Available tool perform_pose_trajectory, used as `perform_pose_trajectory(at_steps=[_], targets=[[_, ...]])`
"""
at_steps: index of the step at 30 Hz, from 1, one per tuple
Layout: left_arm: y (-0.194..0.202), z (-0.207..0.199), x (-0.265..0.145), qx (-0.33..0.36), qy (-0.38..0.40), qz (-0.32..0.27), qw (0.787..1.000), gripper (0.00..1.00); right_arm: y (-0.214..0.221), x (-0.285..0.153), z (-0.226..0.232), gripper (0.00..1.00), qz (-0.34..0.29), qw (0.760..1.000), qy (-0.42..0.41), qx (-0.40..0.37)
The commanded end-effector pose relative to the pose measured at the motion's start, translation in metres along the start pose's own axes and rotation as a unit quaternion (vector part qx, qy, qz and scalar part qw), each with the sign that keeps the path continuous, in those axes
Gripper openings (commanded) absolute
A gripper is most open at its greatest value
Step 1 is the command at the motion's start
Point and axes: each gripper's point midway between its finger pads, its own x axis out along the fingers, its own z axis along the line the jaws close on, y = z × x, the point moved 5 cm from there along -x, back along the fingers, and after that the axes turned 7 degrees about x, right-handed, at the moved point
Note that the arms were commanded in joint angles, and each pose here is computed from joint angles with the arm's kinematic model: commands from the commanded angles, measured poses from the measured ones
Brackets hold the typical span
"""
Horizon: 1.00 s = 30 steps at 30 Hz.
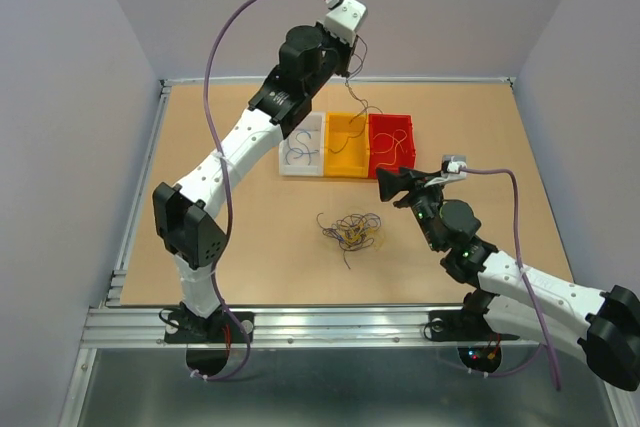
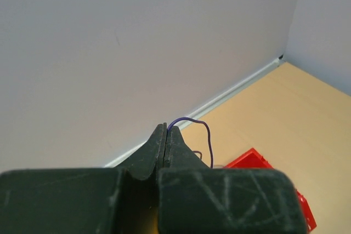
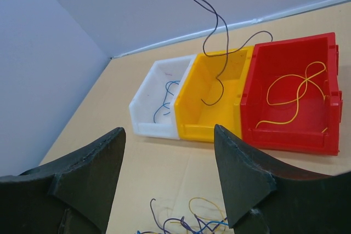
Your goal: Untangle the cables
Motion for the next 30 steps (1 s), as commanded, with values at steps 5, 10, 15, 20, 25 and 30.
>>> perform_pose_trajectory(at_steps=[5, 10, 15, 20, 25, 30], targets=[[-0.008, 0.020, -0.035, -0.012, -0.012, -0.053, 0.998, 0.00, -0.007, 0.000, 0.001, 0.71, -0.017, 1.000, 0.004, 0.003], [0.017, 0.025, -0.047, -0.016, -0.012, -0.046, 0.999, 0.00, -0.005, 0.001, 0.000, 0.71, -0.015, 1.000, 0.007, 0.000], [0.022, 0.031, -0.065, -0.020, -0.004, -0.055, 0.998, 0.00, -0.004, 0.002, -0.001, 0.71, -0.015, 1.000, 0.010, -0.001], [0.028, 0.028, -0.075, -0.011, 0.002, -0.053, 0.999, 0.00, -0.003, 0.002, -0.001, 0.71, -0.013, 1.000, 0.010, -0.002], [0.045, 0.029, -0.069, 0.004, -0.005, -0.028, 1.000, 0.00, -0.003, 0.002, -0.001, 0.71, -0.014, 1.000, 0.011, -0.001], [0.068, 0.024, -0.057, 0.005, -0.002, 0.004, 1.000, 0.00, -0.004, 0.002, -0.001, 0.71, -0.014, 1.000, 0.013, -0.001]])
